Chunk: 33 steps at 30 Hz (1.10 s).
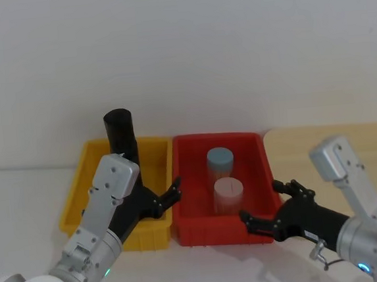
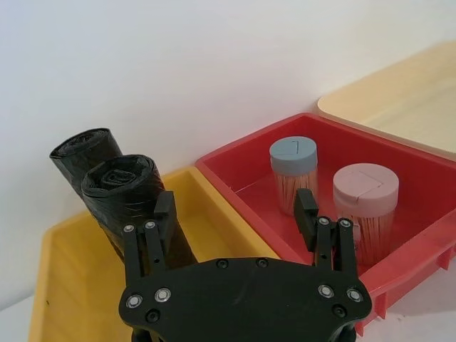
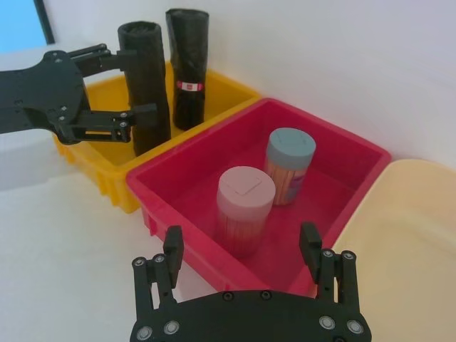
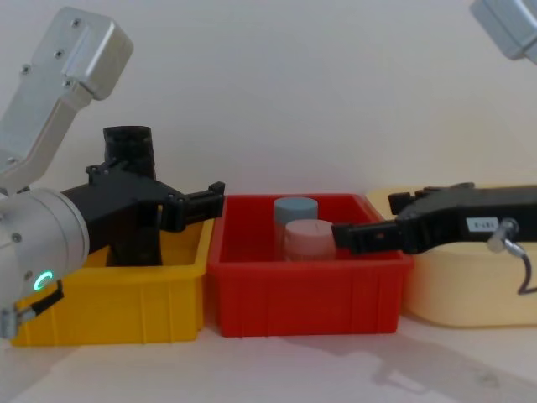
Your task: Pick up the garbage bag with the one hand and transfer it to the other hand.
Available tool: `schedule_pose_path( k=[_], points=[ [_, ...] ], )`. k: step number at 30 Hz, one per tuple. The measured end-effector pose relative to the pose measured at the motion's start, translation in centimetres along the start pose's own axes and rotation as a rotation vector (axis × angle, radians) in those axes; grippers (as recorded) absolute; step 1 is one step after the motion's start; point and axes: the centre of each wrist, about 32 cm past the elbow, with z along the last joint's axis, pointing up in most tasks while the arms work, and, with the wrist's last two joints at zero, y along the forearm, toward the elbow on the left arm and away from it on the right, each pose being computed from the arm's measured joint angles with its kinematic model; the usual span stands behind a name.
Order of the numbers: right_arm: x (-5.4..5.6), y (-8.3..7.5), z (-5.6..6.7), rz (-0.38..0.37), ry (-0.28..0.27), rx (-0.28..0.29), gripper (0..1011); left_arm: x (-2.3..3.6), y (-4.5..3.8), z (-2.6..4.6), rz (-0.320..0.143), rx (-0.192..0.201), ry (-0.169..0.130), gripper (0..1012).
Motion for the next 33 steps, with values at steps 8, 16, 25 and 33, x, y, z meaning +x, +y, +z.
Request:
schedule_pose_path(
  k=[8, 16, 25, 33],
  points=[
    [1.2, 1.3, 1.7, 0.034, -0.024, -0.059, 1002, 0.00, 0.00, 0.00, 0.000, 0.000, 0.000, 1001],
    [2.1, 2.7, 3.0, 0.050, -0.045, -0.099, 1001, 0.00, 0.00, 0.00, 0.000, 0.000, 0.000, 1001],
    [2.8, 4.5, 3.6, 0.057, -0.060, -0.140, 1002, 0.00, 0.00, 0.00, 0.000, 0.000, 0.000, 1001],
    [3.2, 5.9, 3.8, 0.058, -0.070, -0.167, 1002, 0.00, 0.00, 0.00, 0.000, 0.000, 0.000, 1001]
  ],
)
